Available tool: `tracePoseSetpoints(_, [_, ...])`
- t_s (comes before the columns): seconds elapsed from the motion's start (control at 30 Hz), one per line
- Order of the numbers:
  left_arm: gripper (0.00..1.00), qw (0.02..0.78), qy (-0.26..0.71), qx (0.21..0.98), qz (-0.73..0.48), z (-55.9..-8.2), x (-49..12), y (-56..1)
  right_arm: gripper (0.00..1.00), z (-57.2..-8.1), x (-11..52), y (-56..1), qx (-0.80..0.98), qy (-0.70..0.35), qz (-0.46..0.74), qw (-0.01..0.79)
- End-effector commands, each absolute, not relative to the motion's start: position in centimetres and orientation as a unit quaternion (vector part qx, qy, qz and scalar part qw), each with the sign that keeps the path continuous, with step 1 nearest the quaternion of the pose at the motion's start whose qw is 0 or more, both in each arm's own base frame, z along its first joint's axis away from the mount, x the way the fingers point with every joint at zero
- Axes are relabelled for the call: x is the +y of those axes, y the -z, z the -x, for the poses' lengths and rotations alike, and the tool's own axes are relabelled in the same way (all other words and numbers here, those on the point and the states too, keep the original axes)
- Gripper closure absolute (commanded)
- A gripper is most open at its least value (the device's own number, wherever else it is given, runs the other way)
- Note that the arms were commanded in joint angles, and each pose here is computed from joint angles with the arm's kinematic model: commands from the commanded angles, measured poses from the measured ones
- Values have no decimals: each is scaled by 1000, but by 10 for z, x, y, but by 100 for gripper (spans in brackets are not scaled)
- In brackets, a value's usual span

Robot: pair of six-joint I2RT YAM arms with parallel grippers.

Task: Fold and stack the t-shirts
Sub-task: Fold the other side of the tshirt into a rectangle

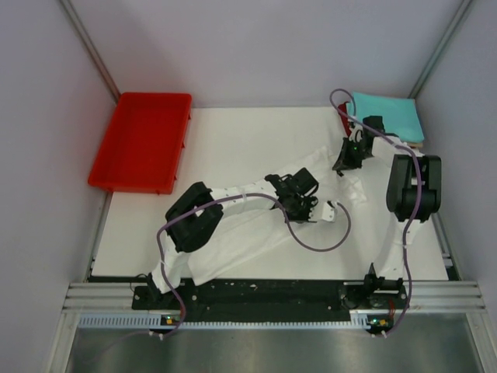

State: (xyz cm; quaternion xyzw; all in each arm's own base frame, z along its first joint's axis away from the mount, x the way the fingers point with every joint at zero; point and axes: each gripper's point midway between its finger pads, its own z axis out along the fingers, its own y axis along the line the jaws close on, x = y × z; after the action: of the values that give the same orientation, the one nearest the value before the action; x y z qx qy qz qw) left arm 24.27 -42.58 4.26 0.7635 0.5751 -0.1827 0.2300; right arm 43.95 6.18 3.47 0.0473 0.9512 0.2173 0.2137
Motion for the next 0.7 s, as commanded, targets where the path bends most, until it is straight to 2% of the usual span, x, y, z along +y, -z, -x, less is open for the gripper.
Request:
tracePoseSetpoints(0.0, [87, 226, 187, 570, -767, -236, -426, -32, 100, -469, 64, -58, 941, -220, -20, 258])
tracePoseSetpoints(0.07, [100, 223, 192, 570, -767, -234, -426, -27, 100, -474, 63, -58, 940, -218, -15, 262])
tracePoseSetpoints(0.37, [100, 217, 207, 566, -768, -229, -428, -31, 100, -486, 62, -53, 940, -214, 0, 266])
tracePoseSetpoints(0.43, [99, 215, 204, 565, -770, -230, -428, -39, 95, -487, 64, -54, 938, -219, 5, 267])
tracePoseSetpoints(0.57, [68, 240, 169, 565, -771, -248, -433, -70, 88, -486, 65, -58, 938, -218, 5, 270])
tracePoseSetpoints(0.67, [60, 263, 151, 552, -777, -260, -439, -81, 88, -483, 66, -56, 939, -219, 6, 265])
